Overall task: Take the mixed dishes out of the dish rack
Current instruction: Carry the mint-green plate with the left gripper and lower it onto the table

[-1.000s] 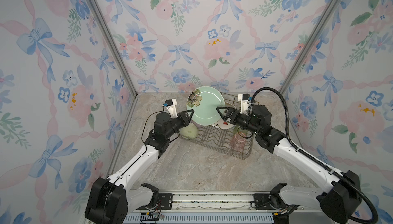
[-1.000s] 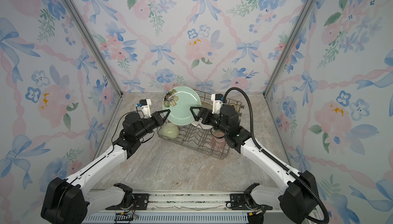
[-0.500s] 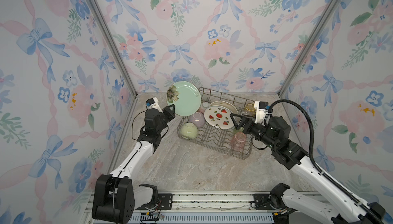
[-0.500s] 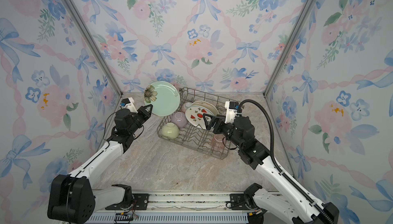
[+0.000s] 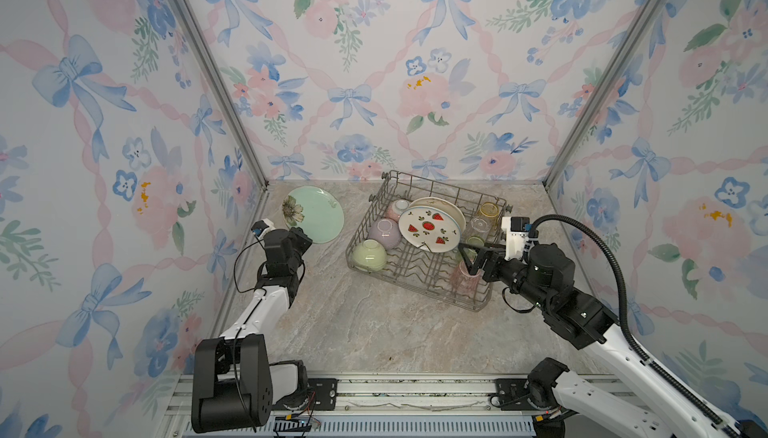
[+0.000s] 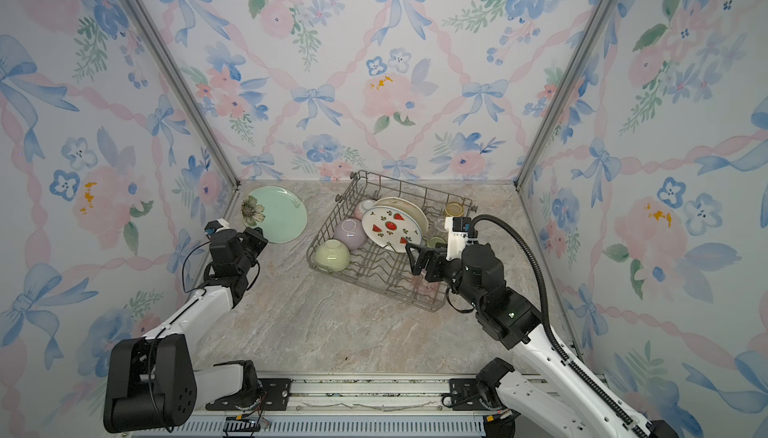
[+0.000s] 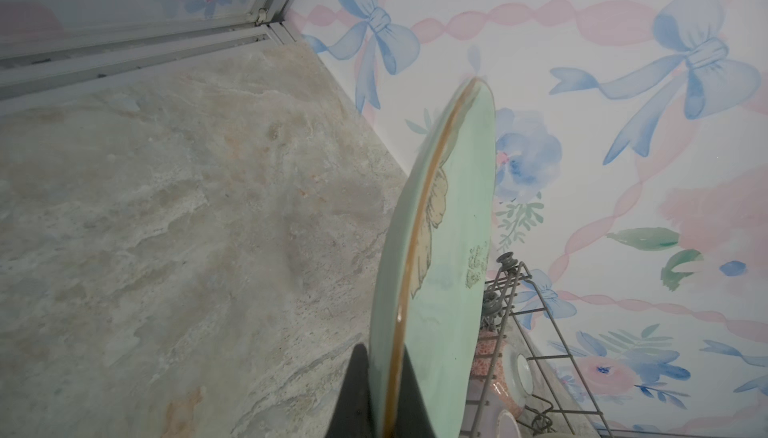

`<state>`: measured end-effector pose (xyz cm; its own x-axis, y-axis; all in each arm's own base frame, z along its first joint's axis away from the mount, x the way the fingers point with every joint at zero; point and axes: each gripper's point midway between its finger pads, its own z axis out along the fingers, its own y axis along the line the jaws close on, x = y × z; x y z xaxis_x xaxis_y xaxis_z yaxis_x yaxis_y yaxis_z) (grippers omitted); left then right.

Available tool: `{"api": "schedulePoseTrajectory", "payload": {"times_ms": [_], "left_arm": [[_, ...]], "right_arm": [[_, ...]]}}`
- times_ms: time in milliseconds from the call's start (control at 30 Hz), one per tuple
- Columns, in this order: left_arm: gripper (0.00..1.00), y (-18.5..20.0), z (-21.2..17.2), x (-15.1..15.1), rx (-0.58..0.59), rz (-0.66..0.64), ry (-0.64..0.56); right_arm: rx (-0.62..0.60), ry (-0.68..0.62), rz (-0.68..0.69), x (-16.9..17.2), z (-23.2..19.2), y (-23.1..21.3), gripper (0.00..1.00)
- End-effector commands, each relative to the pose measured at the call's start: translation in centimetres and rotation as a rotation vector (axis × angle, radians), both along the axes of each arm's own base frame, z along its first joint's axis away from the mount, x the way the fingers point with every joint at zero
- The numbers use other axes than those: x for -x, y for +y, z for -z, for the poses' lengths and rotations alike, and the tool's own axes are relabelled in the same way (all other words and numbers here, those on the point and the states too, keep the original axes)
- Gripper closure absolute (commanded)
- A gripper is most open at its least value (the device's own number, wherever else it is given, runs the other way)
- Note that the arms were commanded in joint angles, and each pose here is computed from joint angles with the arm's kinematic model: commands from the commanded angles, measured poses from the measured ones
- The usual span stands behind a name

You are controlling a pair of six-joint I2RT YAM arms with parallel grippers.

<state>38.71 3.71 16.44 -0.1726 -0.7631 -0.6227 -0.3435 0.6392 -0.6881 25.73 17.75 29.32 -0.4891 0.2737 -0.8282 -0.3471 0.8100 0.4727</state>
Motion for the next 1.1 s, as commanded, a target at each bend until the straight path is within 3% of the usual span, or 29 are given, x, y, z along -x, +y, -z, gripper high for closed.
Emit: {"api": "schedulePoseTrajectory", "payload": {"times_ms": [0, 967, 1033, 1067], "left_arm": [[1.0, 0.6, -4.6, -0.1, -0.014, -0.015, -0.171], [1.0, 1.1, 7.2, 5.1, 0.08, -0.076, 0.093], [0.89, 1.2, 7.7, 5.4, 0.082, -0.081, 0.108], [0.89, 1.3, 8.0, 5.6, 0.082, -0.086, 0.115]], "right_arm": [[0.078, 0.046, 0.011, 0.1, 2.2, -0.3, 0.03], [0.148, 0.129, 0.068, -0.3, 5.5, -1.2, 0.03], [0.153, 0.134, 0.07, -0.4, 5.6, -1.1, 0.03], [0.157, 0.139, 0.071, -0.4, 5.7, -1.1, 0.03]]}}
